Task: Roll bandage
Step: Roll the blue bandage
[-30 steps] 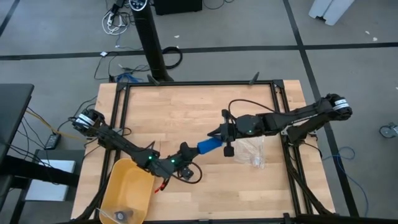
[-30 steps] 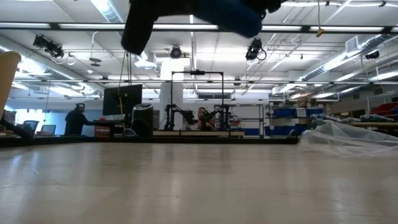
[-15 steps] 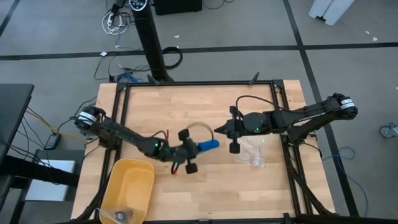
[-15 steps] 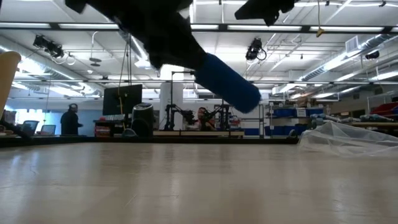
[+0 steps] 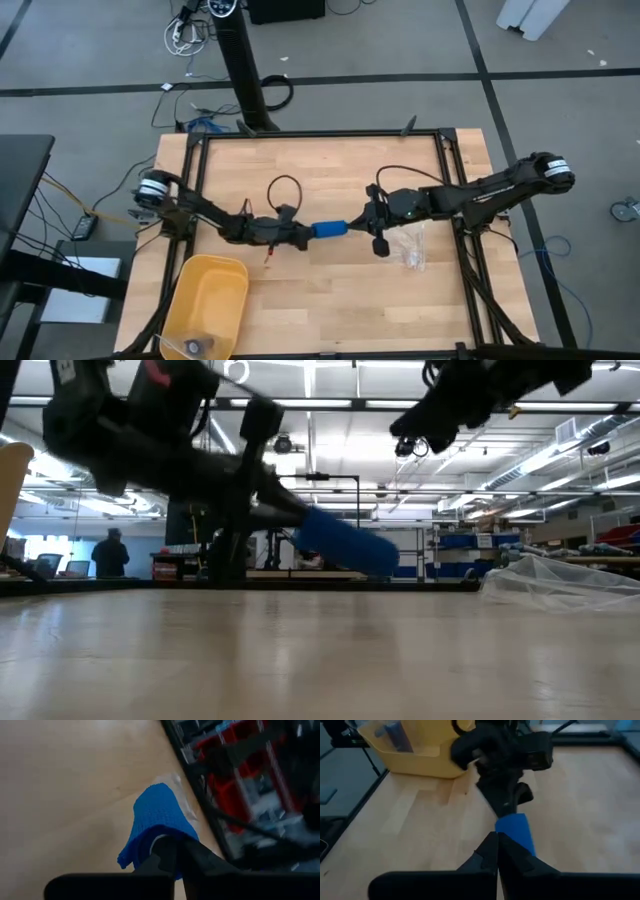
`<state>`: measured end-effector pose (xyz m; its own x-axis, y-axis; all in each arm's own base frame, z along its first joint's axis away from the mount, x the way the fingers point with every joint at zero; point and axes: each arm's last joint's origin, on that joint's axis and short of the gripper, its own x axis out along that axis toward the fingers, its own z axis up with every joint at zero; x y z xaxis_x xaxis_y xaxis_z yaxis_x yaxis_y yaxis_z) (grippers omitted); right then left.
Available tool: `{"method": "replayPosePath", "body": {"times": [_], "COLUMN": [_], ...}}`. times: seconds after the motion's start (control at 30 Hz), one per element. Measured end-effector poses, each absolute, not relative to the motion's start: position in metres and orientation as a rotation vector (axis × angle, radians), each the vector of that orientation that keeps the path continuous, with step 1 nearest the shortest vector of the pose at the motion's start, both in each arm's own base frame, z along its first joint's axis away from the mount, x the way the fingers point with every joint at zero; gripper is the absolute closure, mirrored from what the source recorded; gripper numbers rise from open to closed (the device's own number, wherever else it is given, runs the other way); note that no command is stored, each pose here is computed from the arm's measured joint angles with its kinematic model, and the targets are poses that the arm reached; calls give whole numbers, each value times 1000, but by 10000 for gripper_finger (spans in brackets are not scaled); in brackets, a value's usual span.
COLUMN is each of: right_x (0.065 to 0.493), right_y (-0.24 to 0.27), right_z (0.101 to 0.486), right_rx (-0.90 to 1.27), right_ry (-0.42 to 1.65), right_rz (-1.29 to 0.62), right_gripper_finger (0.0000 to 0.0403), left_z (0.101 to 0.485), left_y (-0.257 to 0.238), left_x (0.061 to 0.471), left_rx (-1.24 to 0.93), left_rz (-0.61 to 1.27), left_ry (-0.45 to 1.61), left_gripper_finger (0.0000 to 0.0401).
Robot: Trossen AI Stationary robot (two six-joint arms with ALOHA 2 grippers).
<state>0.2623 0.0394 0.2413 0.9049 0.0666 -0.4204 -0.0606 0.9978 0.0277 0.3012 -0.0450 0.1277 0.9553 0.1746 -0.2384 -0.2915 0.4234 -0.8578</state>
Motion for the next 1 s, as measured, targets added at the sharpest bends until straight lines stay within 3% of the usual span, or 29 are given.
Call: {"method": "replayPosePath", "body": {"times": [0.2,0.57,1.0], "right_x": [279,305,296], "right_y": [40,22,15], "right_z": [204,152,183], "right_rx": [35,70,70], "right_ry": [451,546,467], "right_rz": [56,-18,-36], "right_gripper_finger": [401,402,395], "left_z": [100,90,89], "left_y": [-39,-39,-40], "left_x": [307,312,314], "left_rx": [-1270,-1200,-1132], "left_rz": [222,203,179], "left_ry": [11,19,47], "left_gripper_finger": [386,386,301]}}
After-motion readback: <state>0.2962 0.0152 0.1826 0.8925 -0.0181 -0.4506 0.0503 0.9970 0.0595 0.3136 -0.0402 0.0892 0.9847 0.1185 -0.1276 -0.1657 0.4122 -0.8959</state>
